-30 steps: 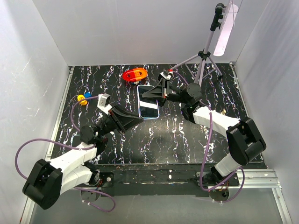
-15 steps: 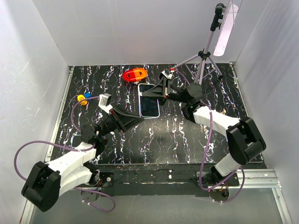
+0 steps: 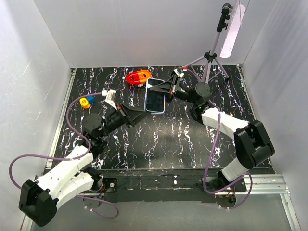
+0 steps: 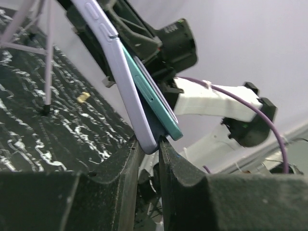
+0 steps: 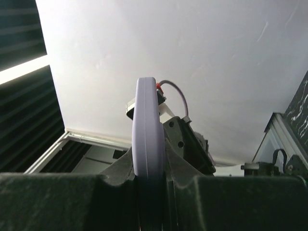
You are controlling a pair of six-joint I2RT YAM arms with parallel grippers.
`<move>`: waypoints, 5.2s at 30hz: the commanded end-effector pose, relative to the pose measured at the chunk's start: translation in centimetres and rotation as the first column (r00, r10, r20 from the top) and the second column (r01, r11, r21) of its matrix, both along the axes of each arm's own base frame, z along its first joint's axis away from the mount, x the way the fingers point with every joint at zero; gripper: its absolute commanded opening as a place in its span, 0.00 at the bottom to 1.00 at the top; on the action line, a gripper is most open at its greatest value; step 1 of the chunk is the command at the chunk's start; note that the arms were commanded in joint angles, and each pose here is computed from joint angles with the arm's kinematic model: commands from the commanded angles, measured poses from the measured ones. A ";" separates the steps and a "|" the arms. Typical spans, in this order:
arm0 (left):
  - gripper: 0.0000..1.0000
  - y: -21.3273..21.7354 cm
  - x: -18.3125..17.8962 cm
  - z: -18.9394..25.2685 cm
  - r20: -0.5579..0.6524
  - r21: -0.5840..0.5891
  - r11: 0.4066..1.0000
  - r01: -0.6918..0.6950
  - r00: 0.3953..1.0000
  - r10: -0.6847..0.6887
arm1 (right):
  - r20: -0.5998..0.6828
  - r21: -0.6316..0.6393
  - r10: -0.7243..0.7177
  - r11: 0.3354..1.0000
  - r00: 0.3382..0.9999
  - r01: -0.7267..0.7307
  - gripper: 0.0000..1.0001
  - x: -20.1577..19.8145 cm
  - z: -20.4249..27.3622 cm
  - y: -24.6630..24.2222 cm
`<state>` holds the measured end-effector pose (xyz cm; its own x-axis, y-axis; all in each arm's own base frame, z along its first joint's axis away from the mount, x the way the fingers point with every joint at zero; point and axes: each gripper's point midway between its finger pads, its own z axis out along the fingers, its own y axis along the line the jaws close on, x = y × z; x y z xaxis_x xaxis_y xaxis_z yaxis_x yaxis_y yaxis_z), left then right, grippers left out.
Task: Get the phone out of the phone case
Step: Remove the phone case from the phone.
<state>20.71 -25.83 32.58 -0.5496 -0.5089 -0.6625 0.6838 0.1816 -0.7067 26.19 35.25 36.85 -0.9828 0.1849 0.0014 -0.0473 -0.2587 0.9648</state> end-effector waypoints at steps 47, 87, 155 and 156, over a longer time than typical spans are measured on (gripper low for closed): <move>0.25 -1.9 4.5 -8.6 -0.338 0.051 0.999 -0.006 0.941 0.023 | 0.335 0.133 -0.183 0.980 0.924 0.146 0.01 -5.3 5.2 3.4; 0.81 -0.4 -5.0 1.3 -0.218 -0.090 0.951 0.296 0.926 -0.309 | 0.278 -0.192 -0.225 0.940 0.934 0.283 0.01 1.5 -0.3 -2.7; 0.29 -2.1 1.5 1.2 -0.442 -0.232 0.957 0.176 0.857 -0.265 | 0.340 -0.196 -0.101 0.965 0.935 0.176 0.01 -3.3 -4.2 1.4; 0.28 -2.0 1.5 1.2 -0.439 -0.230 0.957 0.177 0.859 -0.264 | 0.345 -0.203 -0.094 0.964 0.934 0.171 0.01 -3.5 -4.3 1.3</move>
<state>20.54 -28.73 30.61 -0.9373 -0.3080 -0.1628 0.1882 -0.0542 -0.9806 27.43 35.12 31.77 -0.8570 0.4153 -0.3051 -0.3055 0.0674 0.9498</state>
